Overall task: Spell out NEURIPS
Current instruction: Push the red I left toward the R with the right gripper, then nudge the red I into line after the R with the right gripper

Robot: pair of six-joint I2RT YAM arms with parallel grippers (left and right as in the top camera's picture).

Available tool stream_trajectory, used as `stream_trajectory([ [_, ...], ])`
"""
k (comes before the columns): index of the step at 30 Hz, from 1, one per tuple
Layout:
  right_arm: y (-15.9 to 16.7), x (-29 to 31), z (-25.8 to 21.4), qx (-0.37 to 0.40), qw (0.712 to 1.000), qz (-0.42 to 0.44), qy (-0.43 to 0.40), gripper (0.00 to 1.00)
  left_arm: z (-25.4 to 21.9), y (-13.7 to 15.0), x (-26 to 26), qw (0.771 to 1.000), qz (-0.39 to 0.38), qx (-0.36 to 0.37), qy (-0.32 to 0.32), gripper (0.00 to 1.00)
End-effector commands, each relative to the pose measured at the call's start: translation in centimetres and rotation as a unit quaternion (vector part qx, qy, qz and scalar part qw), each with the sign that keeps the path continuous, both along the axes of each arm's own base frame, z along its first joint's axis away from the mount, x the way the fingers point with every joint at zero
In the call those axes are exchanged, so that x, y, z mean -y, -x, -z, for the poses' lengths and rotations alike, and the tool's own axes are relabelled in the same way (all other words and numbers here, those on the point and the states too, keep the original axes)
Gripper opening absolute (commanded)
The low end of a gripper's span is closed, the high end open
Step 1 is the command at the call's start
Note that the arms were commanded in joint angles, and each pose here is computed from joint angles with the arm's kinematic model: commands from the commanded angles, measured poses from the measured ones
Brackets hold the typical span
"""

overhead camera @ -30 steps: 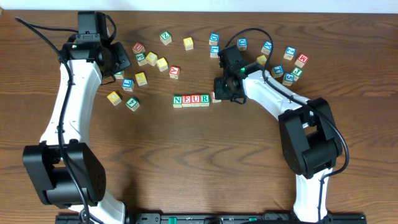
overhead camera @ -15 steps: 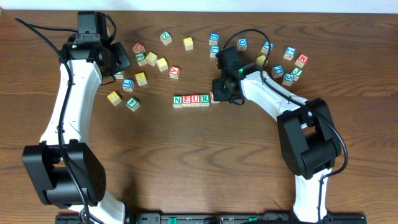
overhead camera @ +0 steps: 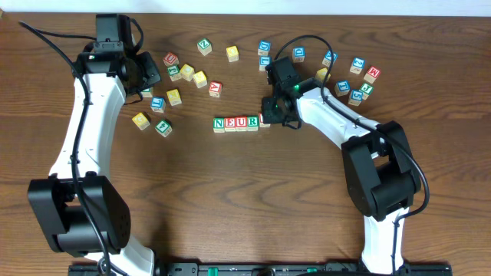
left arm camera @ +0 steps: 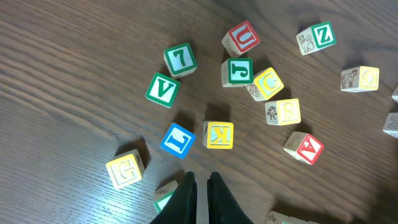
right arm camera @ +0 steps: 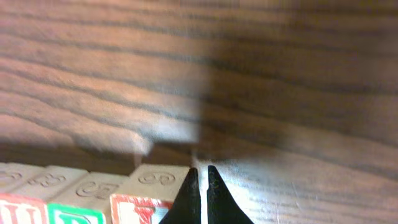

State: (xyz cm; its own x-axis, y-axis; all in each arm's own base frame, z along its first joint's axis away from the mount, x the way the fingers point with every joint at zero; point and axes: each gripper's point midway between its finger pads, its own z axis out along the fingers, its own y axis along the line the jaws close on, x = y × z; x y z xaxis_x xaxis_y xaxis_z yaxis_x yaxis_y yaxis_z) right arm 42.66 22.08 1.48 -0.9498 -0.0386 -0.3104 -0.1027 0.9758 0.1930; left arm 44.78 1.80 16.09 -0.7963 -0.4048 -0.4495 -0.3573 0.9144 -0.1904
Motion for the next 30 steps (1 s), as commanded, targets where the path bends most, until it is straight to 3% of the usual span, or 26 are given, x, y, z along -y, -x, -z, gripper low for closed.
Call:
stream_trajectory([
  [1, -1.8, 0.4, -0.3, 0.026, 1.0, 0.013, -0.003, 0.01, 0.7, 0.2, -0.4, 1.0, -0.004, -0.009, -0.007, 0.08],
  [11, -2.6, -2.0, -1.1, 0.064, 0.998, -0.01, -0.02, 0.01, 0.7, 0.2, -0.4, 1.0, -0.004, -0.009, -0.007, 0.08],
  [30, -1.2, -2.9, -0.2, 0.042, 0.999, -0.027, -0.015, 0.01, 0.7, 0.2, -0.4, 1.0, -0.004, -0.009, -0.007, 0.08],
])
